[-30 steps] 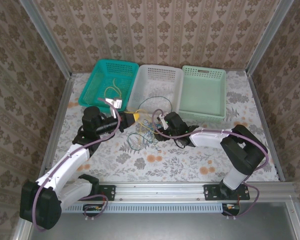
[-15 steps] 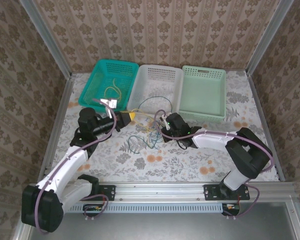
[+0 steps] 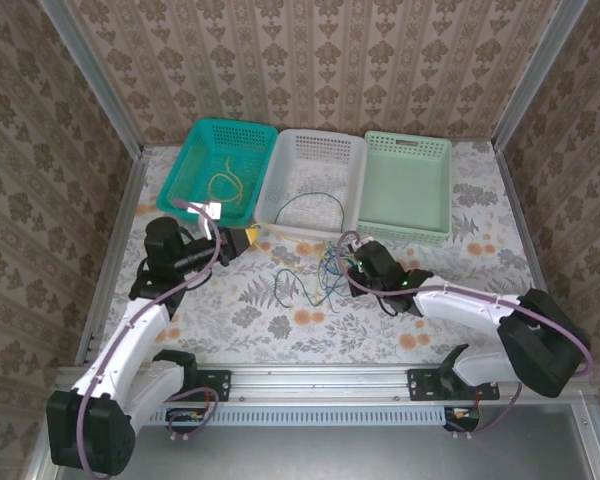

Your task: Untangle the cables

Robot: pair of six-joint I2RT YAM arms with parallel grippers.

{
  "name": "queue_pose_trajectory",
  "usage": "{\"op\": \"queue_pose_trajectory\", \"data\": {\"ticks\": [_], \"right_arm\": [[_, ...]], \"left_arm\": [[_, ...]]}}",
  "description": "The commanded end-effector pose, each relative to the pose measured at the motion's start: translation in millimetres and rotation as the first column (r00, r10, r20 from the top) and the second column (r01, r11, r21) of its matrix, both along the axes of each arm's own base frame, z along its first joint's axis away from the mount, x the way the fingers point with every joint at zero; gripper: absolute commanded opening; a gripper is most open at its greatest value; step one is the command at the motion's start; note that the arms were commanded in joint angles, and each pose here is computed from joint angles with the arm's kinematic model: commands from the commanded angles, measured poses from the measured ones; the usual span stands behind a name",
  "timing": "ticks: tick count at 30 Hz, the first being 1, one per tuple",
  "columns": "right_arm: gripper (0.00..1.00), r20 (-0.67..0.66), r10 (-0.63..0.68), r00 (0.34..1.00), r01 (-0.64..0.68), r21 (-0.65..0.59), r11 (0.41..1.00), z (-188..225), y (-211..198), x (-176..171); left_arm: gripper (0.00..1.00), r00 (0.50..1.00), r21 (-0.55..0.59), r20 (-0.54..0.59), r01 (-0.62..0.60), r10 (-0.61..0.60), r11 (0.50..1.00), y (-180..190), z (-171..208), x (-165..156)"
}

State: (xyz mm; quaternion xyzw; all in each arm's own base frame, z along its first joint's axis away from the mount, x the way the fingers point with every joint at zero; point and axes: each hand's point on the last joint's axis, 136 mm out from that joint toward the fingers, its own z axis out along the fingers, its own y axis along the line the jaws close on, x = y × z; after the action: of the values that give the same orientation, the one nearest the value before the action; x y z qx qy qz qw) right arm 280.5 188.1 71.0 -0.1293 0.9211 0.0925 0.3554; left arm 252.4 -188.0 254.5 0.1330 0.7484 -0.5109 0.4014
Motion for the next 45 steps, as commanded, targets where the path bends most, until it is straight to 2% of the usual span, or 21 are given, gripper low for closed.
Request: {"op": "queue_pose_trajectory", "data": {"ticks": [1, 8, 16, 19, 23, 25, 27, 29, 36, 45], "right_arm": [[0.01, -0.058, -0.107, 0.993, 0.1, -0.122, 0.988, -20.1, -39.2, -14.2], [0.0, -0.062, -0.208, 0.976, 0.194, -0.173, 0.965, -20.0, -57.9, -8.2], [0.04, -0.09, -0.175, 0.98, 0.163, -0.128, 0.978, -24.6, -45.8, -7.8], [0.1, -0.107, -0.181, 0.978, 0.165, -0.146, 0.976, -28.3, -45.4, -6.8], [0.28, -0.101, -0.156, 0.983, 0.143, -0.117, 0.983, -22.6, -36.2, -2.1], [0.43, -0.085, -0.138, 0.987, 0.131, -0.087, 0.988, -14.5, -30.4, 0.8], [0.66, -0.063, -0.124, 0.99, 0.12, -0.061, 0.991, -3.8, -25.8, 3.9], [0.76, -0.049, -0.118, 0.992, 0.116, -0.042, 0.992, 5.2, -23.4, 5.4], [0.81, 0.039, -0.099, 0.994, 0.096, 0.06, 0.994, 45.9, -19.8, 2.8], [0.81, 0.178, -0.01, 0.984, -0.025, 0.197, 0.98, 97.4, 1.1, 1.6]], "left_arm": [[0.0, 0.995, -0.008, 0.09, -0.036, 0.036, 0.999, 8.5, 21.8, 5.5], [0.0, 0.989, -0.014, 0.1, -0.105, 0.106, 0.994, 27.0, 29.1, 12.3], [0.0, 0.991, -0.022, 0.104, -0.078, 0.079, 0.997, 26.8, 30.9, 5.9], [0.0, 0.988, -0.028, 0.123, -0.086, 0.089, 0.996, 28.0, 38.1, 5.2], [0.0, 0.986, -0.051, 0.145, -0.072, 0.079, 0.996, 26.2, 52.3, 3.2], [0.0, 0.985, -0.059, 0.153, -0.069, 0.077, 0.996, 26.1, 57.3, 2.2], [0.0, 0.986, -0.07, 0.154, -0.062, 0.072, 0.996, 24.9, 60.2, 0.9], [0.0, 0.986, -0.077, 0.153, -0.056, 0.067, 0.995, 23.9, 62.1, -0.3], [0.0, 0.986, -0.092, 0.161, -0.028, 0.043, 0.995, 18.1, 67.8, -5.5], [0.0, 0.983, -0.133, 0.184, 0.012, 0.012, 0.991, 4.4, 83.9, -10.0]]}}
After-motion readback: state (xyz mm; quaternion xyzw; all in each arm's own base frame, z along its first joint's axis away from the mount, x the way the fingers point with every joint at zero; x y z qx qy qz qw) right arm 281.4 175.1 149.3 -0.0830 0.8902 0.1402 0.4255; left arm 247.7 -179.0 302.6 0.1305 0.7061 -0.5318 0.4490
